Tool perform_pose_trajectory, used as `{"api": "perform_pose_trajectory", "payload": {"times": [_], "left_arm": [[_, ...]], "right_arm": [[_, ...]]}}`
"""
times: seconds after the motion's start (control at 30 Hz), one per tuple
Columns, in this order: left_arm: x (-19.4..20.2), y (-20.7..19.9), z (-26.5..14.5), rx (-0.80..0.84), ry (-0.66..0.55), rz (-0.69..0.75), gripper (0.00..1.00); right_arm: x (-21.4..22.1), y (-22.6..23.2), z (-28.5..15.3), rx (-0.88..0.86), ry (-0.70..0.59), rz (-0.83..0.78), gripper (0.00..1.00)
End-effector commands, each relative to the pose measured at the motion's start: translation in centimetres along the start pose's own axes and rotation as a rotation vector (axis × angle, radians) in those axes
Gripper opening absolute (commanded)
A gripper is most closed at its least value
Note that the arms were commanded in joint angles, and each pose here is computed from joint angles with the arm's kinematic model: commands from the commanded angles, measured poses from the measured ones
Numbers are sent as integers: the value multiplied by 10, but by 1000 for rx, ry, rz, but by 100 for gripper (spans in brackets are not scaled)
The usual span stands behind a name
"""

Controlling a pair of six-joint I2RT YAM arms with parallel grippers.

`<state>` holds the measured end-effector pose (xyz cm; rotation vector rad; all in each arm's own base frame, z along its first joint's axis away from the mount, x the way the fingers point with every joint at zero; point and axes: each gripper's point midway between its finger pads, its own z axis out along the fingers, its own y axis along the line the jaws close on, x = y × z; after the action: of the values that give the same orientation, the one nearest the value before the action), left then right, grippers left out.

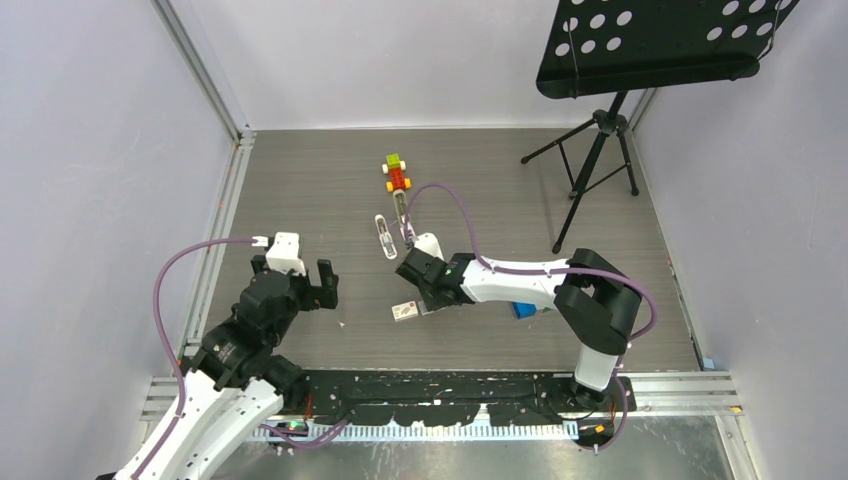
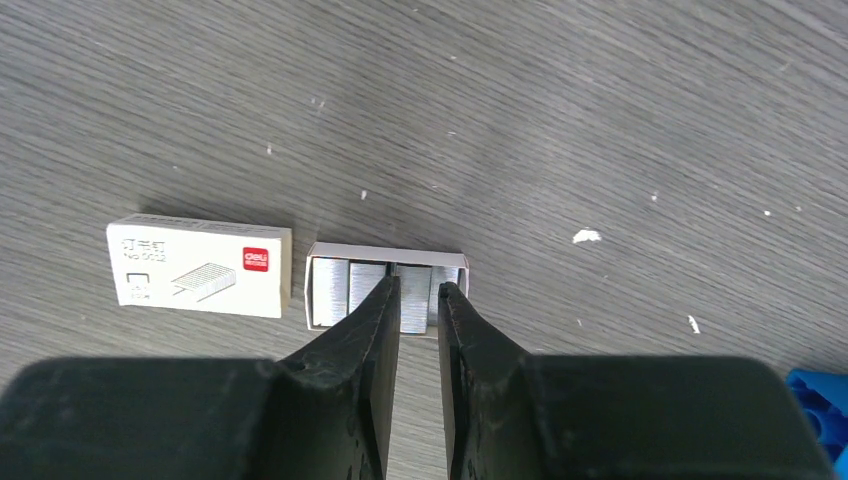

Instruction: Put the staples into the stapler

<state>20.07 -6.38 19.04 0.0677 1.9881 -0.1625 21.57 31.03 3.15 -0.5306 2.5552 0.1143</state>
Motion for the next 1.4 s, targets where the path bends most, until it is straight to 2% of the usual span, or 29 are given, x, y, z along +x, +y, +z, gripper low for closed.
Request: {"api": "perform_pose_trajectory", "payload": {"times": [0.0,0.37,0.97,1.37], "left_arm": [[-9,-2,1,12,-43,-7,100],[-9,-1,1,8,-42,-6,100],[-9,-2,2,11,-40,-6,100],[-9,-2,2,9,-40,-7,100]], "right_arm": [[-14,-7,-8,57,-40,10,25],[-14,2,-5,21,-26,16,25],[-3,-16,0,124,6,11,25],[4,-6,10,97,42,37,25]]}}
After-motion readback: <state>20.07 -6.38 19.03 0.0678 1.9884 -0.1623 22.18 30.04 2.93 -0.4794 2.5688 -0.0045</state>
